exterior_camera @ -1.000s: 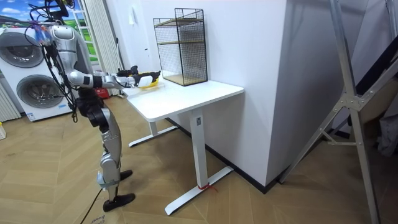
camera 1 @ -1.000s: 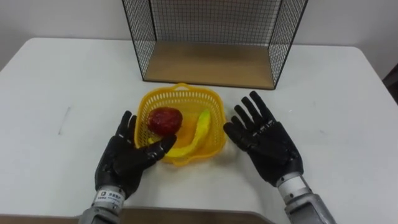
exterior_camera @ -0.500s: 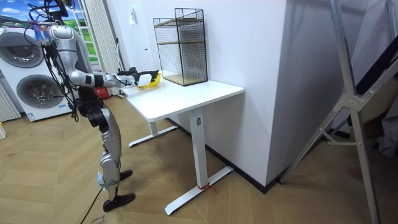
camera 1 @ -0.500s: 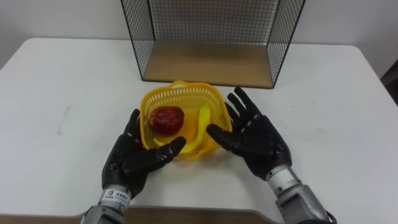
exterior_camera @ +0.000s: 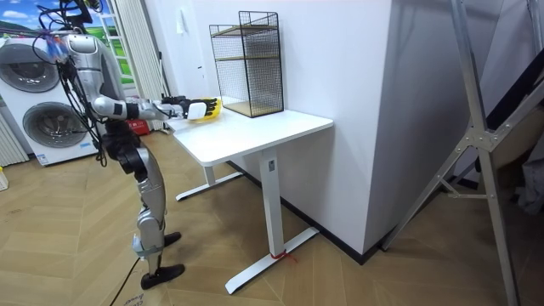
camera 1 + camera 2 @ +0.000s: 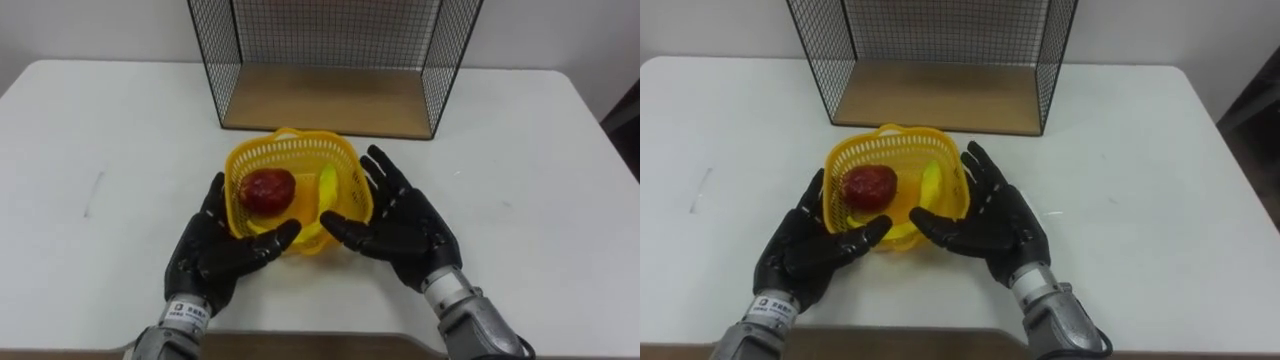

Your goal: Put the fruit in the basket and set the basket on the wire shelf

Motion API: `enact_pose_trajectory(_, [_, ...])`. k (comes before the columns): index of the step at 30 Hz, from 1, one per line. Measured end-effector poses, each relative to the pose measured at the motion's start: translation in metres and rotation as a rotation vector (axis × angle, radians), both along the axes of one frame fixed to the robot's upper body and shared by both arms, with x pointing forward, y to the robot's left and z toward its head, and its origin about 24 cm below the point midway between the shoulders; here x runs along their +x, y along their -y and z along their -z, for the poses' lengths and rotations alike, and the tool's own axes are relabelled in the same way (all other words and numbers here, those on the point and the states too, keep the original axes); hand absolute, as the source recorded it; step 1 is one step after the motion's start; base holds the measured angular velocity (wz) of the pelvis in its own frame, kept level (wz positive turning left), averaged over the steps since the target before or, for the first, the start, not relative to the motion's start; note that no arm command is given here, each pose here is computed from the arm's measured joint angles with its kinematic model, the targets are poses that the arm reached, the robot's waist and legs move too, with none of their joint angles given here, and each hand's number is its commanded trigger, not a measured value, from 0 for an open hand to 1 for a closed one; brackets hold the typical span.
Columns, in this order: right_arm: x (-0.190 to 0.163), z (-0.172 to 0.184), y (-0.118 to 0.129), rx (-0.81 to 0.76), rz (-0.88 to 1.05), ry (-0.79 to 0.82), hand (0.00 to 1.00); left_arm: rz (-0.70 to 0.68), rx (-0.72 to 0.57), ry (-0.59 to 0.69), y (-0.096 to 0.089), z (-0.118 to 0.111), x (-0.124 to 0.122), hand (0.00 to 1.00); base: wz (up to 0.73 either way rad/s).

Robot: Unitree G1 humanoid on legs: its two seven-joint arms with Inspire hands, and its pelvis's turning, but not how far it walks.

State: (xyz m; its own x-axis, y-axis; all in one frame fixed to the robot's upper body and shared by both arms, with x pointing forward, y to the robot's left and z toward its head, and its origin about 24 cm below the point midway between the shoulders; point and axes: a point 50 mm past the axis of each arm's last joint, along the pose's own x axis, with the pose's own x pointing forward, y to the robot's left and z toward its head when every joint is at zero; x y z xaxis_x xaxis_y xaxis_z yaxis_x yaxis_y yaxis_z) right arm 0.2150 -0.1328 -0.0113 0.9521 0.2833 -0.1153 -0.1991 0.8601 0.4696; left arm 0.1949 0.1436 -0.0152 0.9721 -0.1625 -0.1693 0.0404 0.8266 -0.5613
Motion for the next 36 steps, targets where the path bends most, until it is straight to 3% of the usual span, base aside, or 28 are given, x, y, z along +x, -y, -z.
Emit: enact_pose_trajectory(36, [0.0,0.002,0.004,-0.025,0.055,-0.014,0.0,0.056,-0.014,0.022,0.014,-0.004,0.005,0.0,-0.04])
